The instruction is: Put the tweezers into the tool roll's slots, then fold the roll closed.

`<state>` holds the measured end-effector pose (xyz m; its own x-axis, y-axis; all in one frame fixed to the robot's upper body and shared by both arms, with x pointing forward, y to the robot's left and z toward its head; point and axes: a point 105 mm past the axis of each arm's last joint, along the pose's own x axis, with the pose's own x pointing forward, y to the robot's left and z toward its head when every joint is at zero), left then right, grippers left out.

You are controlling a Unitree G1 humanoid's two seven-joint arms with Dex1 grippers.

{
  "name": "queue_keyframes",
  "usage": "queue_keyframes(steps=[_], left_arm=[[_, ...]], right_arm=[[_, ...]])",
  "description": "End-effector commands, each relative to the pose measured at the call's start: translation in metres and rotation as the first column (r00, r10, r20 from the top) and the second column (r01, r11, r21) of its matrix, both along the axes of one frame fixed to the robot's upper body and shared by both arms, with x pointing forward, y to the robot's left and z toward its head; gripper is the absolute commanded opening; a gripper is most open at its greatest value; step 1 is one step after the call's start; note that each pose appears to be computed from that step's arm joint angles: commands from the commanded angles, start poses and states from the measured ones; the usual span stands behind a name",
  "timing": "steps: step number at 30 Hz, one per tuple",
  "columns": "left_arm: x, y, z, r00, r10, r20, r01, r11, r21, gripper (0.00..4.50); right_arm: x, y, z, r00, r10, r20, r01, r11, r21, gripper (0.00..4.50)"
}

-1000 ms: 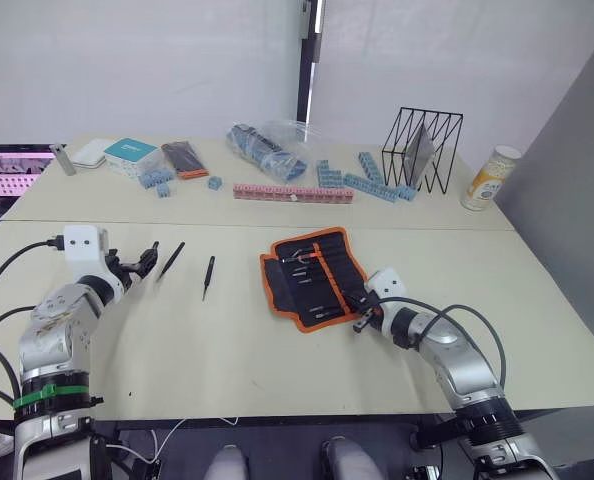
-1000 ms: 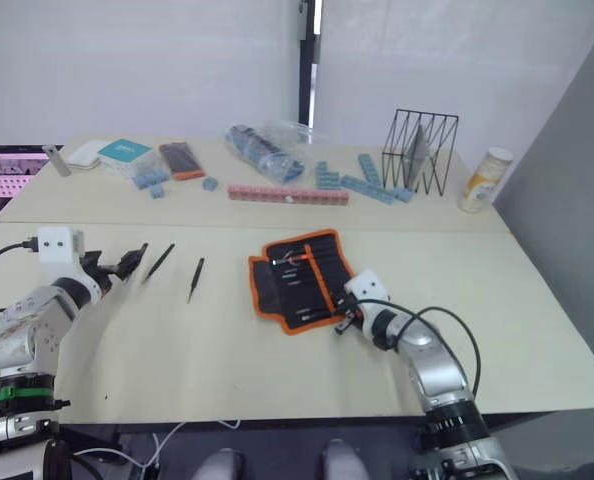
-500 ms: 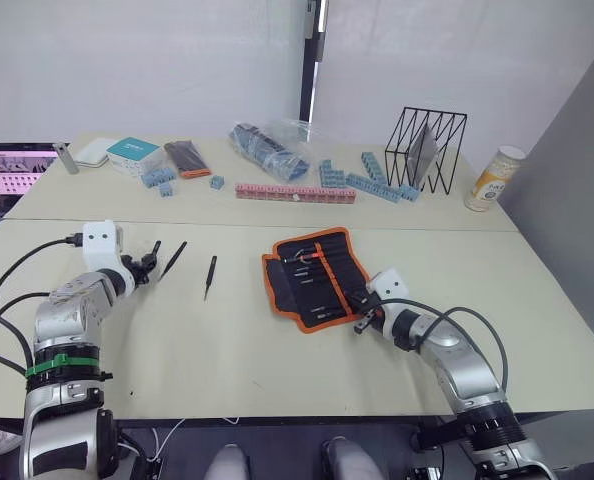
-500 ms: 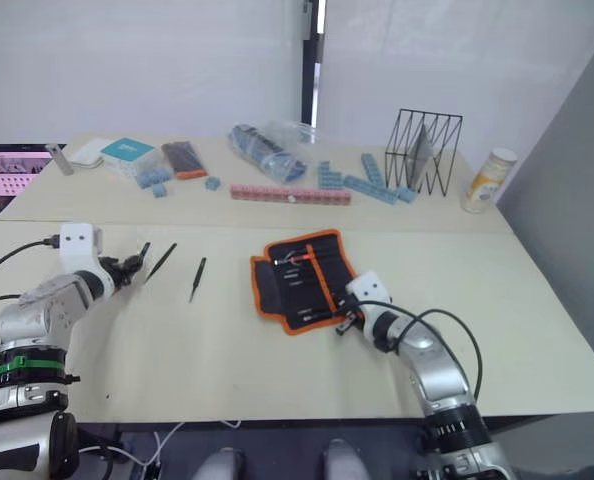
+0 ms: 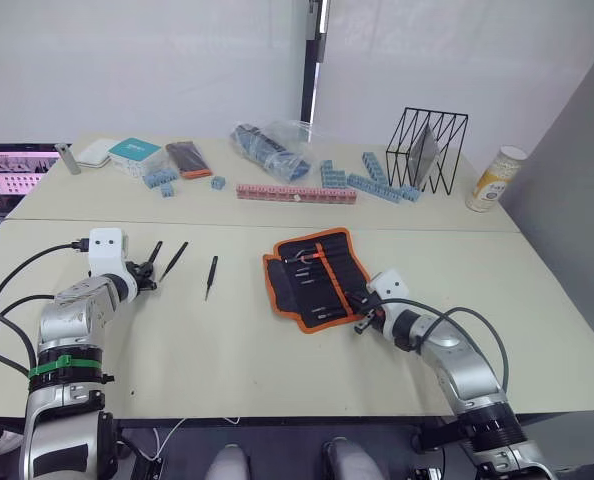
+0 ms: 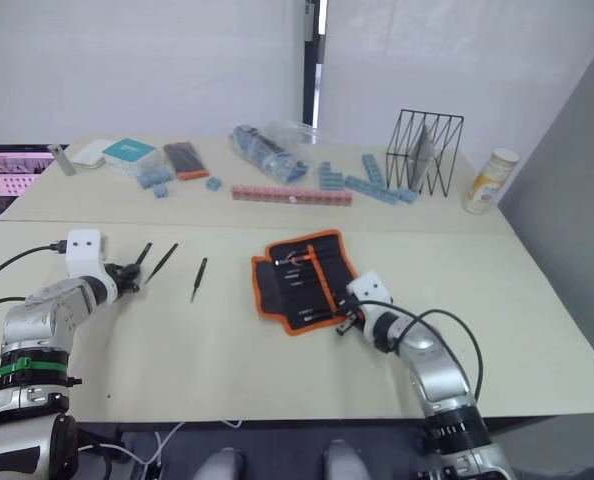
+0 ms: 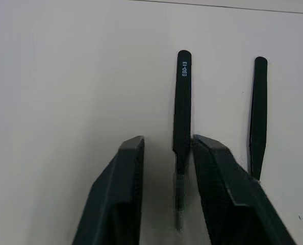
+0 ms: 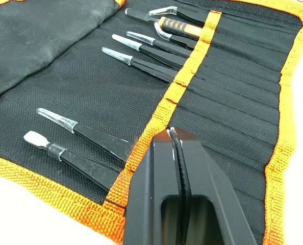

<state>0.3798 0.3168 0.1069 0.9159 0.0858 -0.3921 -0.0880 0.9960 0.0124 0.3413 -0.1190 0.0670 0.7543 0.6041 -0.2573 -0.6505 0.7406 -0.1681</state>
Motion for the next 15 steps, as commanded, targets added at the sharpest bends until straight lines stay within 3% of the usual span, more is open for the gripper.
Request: queue_keyframes(steps=[1,5,10,15], left_arm=[[0.002,-0.005,-0.009,1.000,0.000,-0.026,0.000,1.000,-0.016,0.03],[0.006,0.002,-0.003,1.000,0.004,0.030,-0.004,1.000,0.017,0.03],[0.015,-0.003,0.035,0.980,-0.034,0.194,0.030,0.999,0.022,0.03],[0.026,-0.043,0.083,0.912,-0.224,0.343,0.196,0.974,0.116,0.03]], right_arm=[[-0.012,-0.009,-0.038,0.989,-0.034,-0.144,0.027,0.998,-0.051,0.00],[-0.011,-0.012,-0.038,0.989,-0.040,-0.144,0.033,0.998,-0.055,0.00],[-0.010,-0.016,-0.037,0.989,-0.052,-0.140,0.044,0.997,-0.059,0.00],[-0.009,-0.016,-0.037,0.989,-0.056,-0.137,0.049,0.997,-0.058,0.00]])
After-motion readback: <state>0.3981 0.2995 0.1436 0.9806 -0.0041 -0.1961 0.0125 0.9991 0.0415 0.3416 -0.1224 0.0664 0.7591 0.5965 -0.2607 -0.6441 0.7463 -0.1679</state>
